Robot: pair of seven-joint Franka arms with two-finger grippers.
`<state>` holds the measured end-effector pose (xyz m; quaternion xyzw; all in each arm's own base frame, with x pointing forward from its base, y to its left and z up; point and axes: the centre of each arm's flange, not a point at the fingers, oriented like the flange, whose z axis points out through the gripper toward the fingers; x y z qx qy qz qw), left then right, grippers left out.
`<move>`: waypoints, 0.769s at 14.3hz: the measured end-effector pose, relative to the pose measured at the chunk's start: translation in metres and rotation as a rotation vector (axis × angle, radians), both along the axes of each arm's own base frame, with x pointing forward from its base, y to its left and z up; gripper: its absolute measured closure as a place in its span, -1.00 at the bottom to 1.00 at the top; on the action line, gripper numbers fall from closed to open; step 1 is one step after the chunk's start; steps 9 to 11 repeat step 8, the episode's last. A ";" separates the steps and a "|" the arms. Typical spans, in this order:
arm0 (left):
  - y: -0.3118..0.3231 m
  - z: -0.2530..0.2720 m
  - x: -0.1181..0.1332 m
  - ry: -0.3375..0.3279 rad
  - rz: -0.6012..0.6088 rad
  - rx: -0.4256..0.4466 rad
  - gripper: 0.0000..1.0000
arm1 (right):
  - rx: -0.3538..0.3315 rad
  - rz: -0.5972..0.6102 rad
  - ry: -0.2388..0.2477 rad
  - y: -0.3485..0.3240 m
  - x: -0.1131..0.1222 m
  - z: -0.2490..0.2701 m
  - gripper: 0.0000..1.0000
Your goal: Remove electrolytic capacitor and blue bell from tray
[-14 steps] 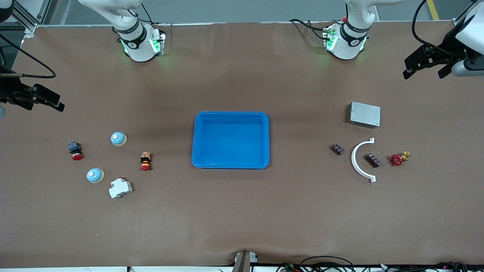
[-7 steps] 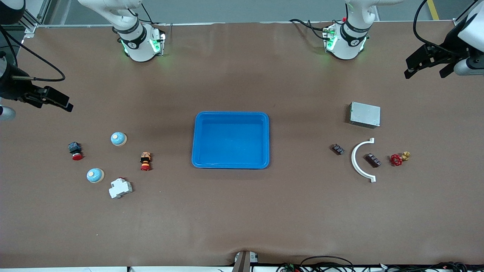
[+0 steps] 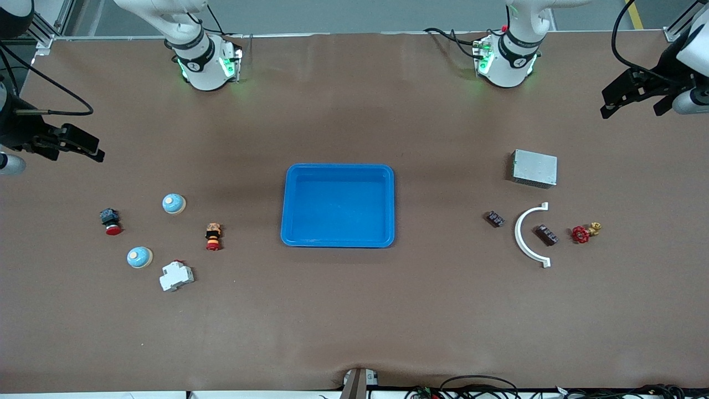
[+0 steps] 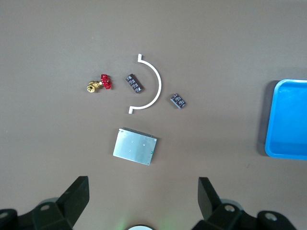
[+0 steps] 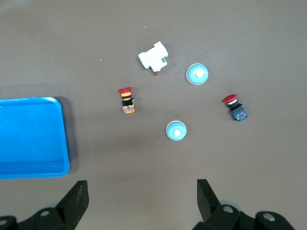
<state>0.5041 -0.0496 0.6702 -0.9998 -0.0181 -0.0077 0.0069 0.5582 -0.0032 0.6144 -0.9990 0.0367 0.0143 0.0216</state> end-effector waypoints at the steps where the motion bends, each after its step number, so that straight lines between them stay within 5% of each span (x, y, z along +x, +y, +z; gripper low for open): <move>1: 0.000 0.001 0.000 -0.002 0.000 0.000 -1.00 | -0.002 -0.001 0.000 -0.002 0.000 0.000 -1.00; 11: -0.004 0.010 -0.005 0.010 -0.009 0.002 -1.00 | -0.004 -0.007 -0.006 -0.009 0.000 0.002 -1.00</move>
